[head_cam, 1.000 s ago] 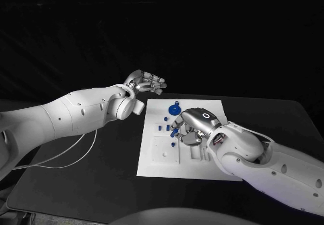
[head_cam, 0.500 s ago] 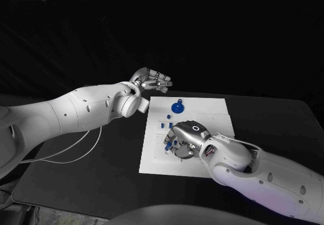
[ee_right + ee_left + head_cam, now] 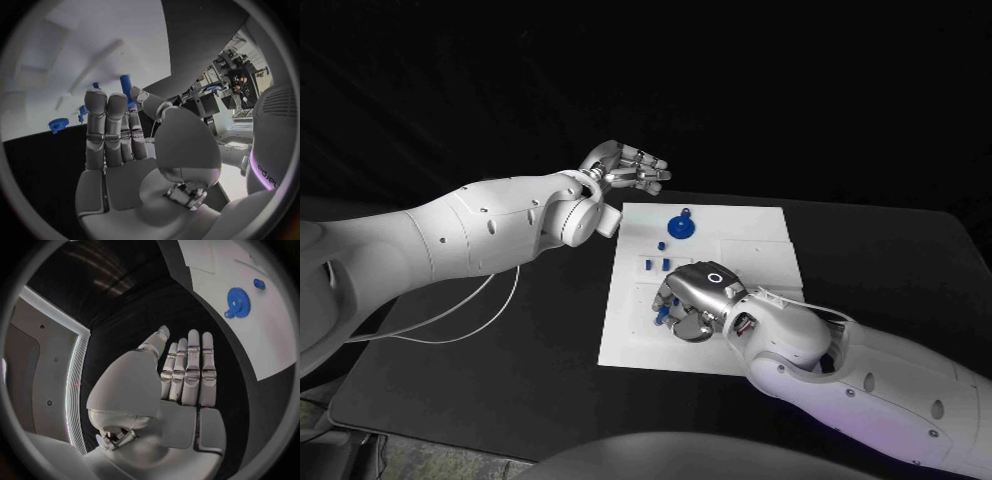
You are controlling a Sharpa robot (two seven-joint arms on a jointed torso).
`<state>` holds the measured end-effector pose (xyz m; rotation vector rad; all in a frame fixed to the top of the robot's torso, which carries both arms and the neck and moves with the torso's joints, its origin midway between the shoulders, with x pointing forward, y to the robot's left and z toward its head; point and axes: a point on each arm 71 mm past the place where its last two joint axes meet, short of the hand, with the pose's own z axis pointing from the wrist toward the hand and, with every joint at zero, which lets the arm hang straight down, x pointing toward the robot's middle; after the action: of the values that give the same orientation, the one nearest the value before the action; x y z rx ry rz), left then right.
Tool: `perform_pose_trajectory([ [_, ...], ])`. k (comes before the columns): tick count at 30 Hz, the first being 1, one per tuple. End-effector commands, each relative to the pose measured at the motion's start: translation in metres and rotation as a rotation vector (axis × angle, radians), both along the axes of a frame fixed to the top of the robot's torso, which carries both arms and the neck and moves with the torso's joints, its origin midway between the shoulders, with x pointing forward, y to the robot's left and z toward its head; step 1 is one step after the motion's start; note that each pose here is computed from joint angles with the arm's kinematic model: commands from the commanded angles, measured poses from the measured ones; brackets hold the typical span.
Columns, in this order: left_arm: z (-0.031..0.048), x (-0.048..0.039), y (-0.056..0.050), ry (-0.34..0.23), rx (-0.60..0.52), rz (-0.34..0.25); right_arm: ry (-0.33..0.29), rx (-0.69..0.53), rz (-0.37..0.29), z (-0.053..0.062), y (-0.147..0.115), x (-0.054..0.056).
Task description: Assemble the parts on the task board
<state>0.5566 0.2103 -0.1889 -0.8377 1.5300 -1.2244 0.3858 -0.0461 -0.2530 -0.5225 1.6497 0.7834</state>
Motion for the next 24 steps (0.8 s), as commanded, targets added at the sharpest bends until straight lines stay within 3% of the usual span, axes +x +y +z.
perform_pose_trajectory([
  [1,0.0009,-0.0003,-0.003,0.004,-0.012,-0.015,-0.009,-0.038,-0.003,-0.003,0.0,0.0],
  [24,0.0009,-0.0004,-0.004,0.004,-0.013,-0.018,0.003,-0.063,0.01,-0.016,0.006,-0.003],
])
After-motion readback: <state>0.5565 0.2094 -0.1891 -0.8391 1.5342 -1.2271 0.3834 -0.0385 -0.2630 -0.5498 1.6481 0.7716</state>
